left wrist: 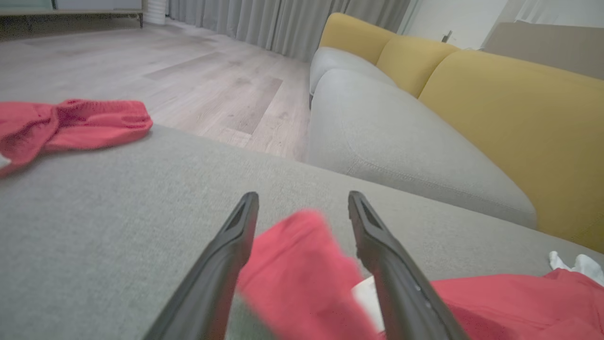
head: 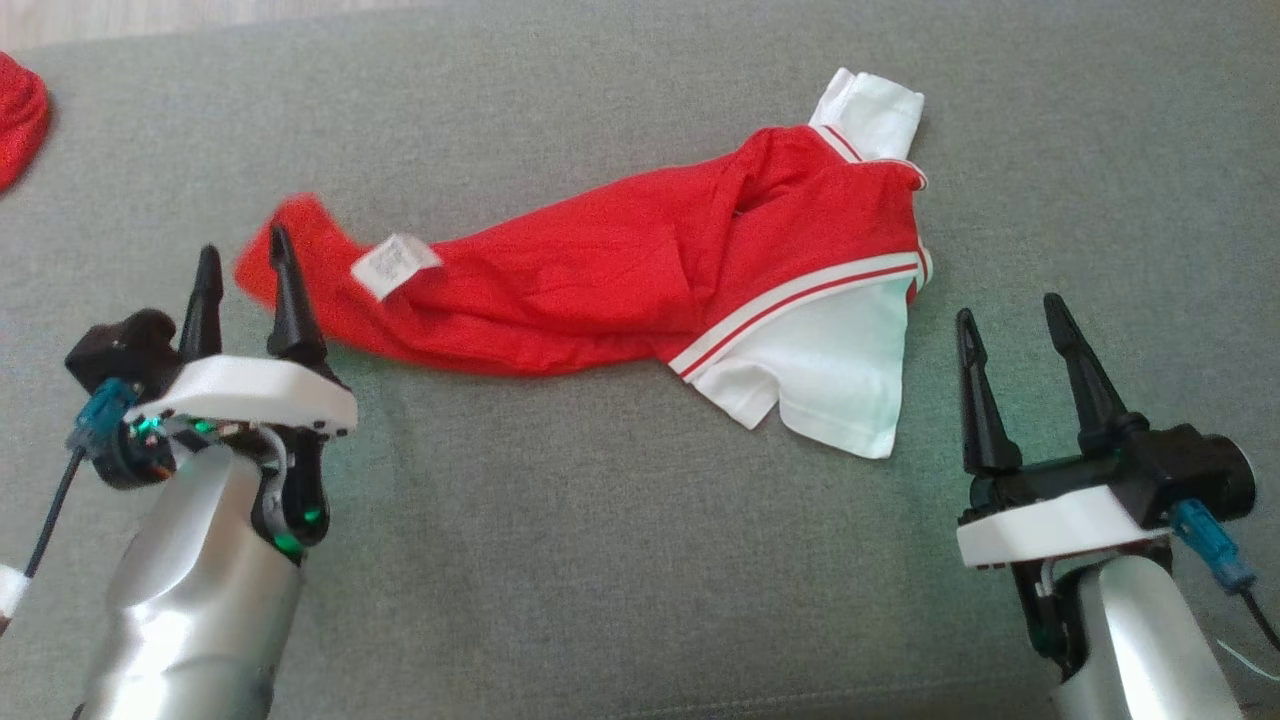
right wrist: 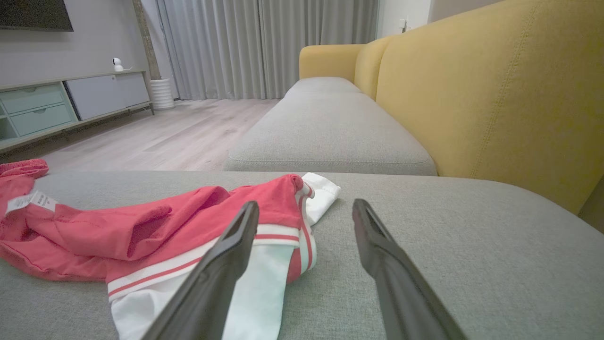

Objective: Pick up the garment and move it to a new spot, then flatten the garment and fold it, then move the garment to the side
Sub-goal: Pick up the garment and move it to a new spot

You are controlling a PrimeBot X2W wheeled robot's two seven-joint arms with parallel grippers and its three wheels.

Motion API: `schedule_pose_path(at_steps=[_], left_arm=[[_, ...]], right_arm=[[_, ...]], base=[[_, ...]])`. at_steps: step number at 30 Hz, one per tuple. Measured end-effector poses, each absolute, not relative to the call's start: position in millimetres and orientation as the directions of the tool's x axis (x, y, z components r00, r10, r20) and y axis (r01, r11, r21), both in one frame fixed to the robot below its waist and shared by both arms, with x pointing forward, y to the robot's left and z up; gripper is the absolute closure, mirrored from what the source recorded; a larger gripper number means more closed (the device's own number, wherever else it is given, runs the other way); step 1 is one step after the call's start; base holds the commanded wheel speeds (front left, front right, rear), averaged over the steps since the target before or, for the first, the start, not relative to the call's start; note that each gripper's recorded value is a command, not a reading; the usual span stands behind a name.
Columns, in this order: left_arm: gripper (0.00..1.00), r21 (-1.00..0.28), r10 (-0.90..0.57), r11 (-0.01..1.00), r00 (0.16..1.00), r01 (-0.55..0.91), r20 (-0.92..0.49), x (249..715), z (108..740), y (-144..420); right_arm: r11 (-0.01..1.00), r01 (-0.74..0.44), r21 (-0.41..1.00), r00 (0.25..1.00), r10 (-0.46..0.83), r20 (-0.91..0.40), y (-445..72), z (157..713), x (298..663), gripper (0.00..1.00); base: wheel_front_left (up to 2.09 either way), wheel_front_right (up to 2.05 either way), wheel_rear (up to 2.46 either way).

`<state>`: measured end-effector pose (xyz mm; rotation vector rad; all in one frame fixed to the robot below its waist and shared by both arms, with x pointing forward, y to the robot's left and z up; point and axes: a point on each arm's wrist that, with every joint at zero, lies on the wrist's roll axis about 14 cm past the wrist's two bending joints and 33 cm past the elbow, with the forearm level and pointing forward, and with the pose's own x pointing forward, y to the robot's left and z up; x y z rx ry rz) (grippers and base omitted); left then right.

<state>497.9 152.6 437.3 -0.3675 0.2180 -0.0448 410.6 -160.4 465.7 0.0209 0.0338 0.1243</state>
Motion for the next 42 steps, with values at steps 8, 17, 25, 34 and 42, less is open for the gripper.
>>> schedule_pose_path(at_steps=[8, 17, 25, 34, 42], left_arm=[[0.00, -0.310, -0.103, 0.948, 0.989, 0.065, -0.110, 471.4, 460.6, 155.6], [0.00, -0.281, -0.082, 0.958, 0.992, 0.052, -0.095, 405.0, 458.3, 163.8], [0.00, -0.284, -0.062, 0.958, 0.994, 0.034, -0.089, 349.7, 457.9, 158.6], [0.00, -0.269, -0.069, 0.962, 0.992, 0.038, -0.107, 321.3, 452.4, 155.0], [0.00, -0.267, -0.070, 0.963, 0.990, 0.036, -0.119, 319.0, 448.7, 154.6]], right_arm=[[0.990, -0.138, 0.005, 0.990, 0.138, 0.006, -156.5, 480.8, 407.2, 0.00], [0.989, -0.145, 0.001, 0.989, 0.145, -0.030, -153.9, 472.1, 378.5, 0.00], [0.989, -0.145, 0.019, 0.989, 0.145, -0.025, -152.5, 474.3, 356.7, 0.00], [0.984, -0.177, 0.036, 0.984, 0.177, -0.016, -140.8, 476.6, 344.4, 0.00], [0.982, -0.187, 0.037, 0.982, 0.188, -0.025, -137.3, 473.8, 342.7, 0.00]], base=[[0.00, 0.00, 0.00], [0.00, 0.00, 0.00], [0.00, 0.00, 0.00], [0.00, 0.00, 0.00], [0.00, 0.00, 0.00]])
